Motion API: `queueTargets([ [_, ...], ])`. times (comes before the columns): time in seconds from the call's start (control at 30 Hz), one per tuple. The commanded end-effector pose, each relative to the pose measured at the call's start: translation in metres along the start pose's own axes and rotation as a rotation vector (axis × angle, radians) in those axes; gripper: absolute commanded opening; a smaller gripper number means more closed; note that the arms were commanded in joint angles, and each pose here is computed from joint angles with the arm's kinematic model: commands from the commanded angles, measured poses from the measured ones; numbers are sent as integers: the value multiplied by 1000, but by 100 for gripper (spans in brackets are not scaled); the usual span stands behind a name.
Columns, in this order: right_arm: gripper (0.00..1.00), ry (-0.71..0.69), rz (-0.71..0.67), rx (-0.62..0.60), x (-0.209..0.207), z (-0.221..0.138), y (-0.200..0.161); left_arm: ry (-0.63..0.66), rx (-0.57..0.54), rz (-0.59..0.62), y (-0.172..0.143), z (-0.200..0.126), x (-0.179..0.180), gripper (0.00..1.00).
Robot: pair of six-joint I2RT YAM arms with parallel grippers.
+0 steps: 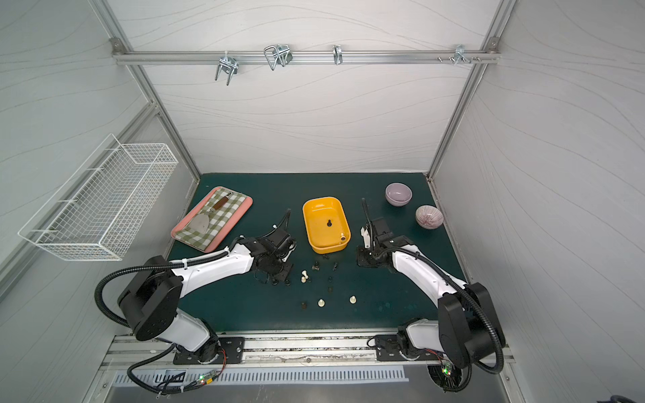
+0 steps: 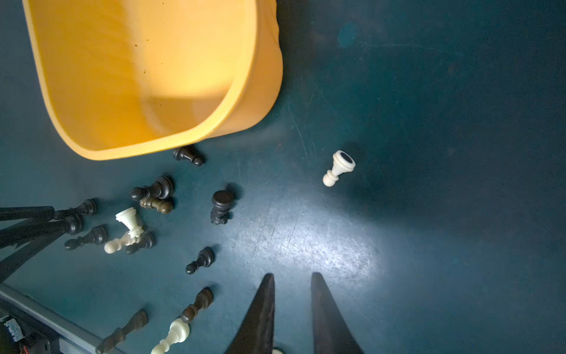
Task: Put the chess pieces into the storage box
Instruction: Pick up the chess piece at the center of the board.
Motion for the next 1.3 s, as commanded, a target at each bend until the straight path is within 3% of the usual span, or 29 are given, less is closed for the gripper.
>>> queueTargets([
  [0.0,24,9,7,-5,-1,-1,-2,1,-46,4,13,-3,-5,24],
  [0.63,24,11,7,-3,-1,0,-2,4,-48,7,14,1,-5,8],
  [1.27,24,11,-2,-9,0,-3,0,-45,-111,28,31,-27,-14,5],
])
Point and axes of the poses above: each gripper's point midway between its finger pads, its own z axis out along the fingers, its own x axis along the line the jaws close on, y = z × x, the point moved 8 cm from there along -z, back along the fingers, and after that the axes turned 5 degrees about -z, right-handed, at the moved point
